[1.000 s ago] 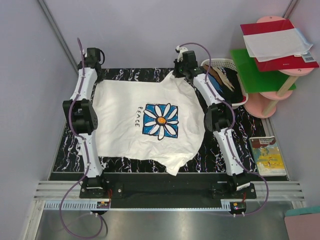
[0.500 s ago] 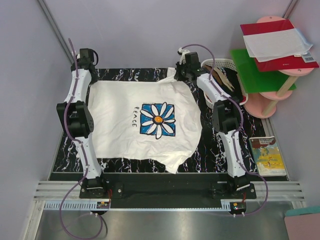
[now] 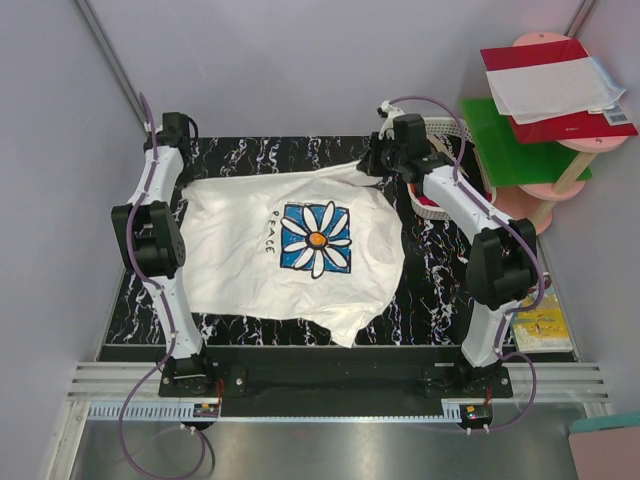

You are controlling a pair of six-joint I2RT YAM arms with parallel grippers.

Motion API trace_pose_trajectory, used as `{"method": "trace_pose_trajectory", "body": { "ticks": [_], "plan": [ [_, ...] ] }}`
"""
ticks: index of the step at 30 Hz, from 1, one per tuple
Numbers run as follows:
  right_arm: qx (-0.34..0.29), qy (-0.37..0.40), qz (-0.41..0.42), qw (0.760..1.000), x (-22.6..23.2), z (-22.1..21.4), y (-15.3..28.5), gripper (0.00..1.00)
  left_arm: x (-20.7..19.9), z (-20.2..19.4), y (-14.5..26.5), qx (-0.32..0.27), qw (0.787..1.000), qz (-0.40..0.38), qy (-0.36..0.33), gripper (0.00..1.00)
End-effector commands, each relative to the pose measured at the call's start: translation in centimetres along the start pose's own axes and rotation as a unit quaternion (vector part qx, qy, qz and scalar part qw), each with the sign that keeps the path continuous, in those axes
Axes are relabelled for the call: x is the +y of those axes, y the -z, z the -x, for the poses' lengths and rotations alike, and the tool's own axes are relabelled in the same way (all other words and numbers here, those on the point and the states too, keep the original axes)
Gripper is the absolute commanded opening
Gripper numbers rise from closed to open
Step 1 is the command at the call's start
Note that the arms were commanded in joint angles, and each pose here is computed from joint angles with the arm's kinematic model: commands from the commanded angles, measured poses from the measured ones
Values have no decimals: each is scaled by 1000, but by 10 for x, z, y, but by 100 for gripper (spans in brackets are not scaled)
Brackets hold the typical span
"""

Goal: Fold and stack the t-shirts
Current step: Fold the tshirt

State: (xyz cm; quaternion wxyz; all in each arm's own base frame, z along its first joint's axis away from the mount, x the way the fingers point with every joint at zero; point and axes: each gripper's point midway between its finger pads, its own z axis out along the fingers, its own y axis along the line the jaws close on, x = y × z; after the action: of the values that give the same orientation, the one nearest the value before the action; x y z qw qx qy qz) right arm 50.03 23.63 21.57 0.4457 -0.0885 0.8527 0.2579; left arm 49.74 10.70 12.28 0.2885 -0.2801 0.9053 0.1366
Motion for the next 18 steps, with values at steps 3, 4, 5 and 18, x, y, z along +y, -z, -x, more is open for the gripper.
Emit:
{"method": "trace_pose_trajectory", "body": {
  "ticks": [3, 4, 5, 18],
  "plan": [
    [44, -71, -19, 996, -7, -53, 15, 0, 39, 22, 22, -36, 997, 64, 35, 0],
    [50, -76, -18, 996, -7, -60, 15, 0, 39, 25, 25, -40, 996, 61, 42, 0],
    [59, -81, -19, 995, -9, -69, 16, 0, 40, 28, 29, -46, 996, 61, 48, 0],
    [141, -145, -28, 979, -16, -133, 11, 0, 59, 38, 80, -97, 993, 58, 34, 0]
  ]
}}
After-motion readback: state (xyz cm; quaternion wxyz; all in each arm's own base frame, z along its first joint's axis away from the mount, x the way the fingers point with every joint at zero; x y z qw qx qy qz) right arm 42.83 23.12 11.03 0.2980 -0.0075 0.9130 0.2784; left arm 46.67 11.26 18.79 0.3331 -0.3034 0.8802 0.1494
